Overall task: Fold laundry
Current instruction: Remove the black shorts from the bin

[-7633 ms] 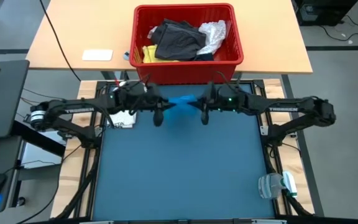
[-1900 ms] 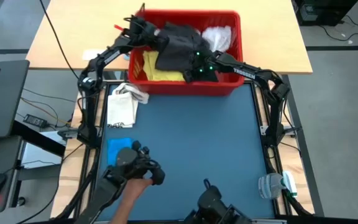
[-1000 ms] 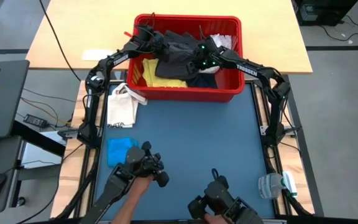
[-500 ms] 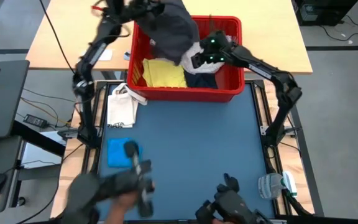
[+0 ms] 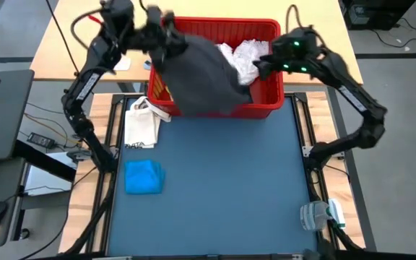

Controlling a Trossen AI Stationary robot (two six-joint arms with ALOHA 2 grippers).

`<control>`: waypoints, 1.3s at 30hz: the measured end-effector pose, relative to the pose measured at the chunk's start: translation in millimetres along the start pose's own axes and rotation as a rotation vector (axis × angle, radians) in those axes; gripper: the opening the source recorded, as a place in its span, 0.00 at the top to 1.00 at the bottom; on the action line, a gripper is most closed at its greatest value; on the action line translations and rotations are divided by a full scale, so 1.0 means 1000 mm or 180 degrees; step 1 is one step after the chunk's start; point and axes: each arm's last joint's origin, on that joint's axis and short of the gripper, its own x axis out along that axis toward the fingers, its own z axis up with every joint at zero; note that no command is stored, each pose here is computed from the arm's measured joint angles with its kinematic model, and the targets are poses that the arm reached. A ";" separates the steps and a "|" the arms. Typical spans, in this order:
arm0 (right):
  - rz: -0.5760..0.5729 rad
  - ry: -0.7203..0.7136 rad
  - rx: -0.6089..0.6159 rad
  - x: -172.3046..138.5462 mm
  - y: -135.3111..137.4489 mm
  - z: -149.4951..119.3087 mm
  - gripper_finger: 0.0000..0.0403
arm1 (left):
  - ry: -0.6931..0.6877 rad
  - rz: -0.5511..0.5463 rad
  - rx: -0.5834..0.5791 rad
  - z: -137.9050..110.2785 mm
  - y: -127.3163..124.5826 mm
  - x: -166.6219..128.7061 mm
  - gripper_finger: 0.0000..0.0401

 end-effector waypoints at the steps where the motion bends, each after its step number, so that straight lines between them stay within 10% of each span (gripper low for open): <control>1: 0.0005 0.0031 -0.0023 -0.008 0.001 -0.002 0.53 | 0.0022 -0.0208 -0.0017 0.000 -0.012 0.006 0.97; 8: 0.0141 0.0225 -0.0132 -0.046 0.015 -0.019 0.53 | 0.0165 -0.1342 -0.0080 -0.006 -0.094 0.044 0.97; 18: 0.0451 0.0695 -0.0003 -0.034 0.035 -0.076 0.53 | 0.1241 -0.0863 -0.0868 -0.064 -0.143 0.105 0.96; 31: 0.0808 0.1076 0.0552 0.060 0.043 -0.149 0.53 | 0.3113 0.0489 -0.0804 -0.220 -0.046 0.161 0.89; 39: 0.0960 0.1522 0.0408 0.091 0.045 -0.172 0.53 | 0.3344 0.0578 -0.0949 -0.249 0.006 0.137 0.69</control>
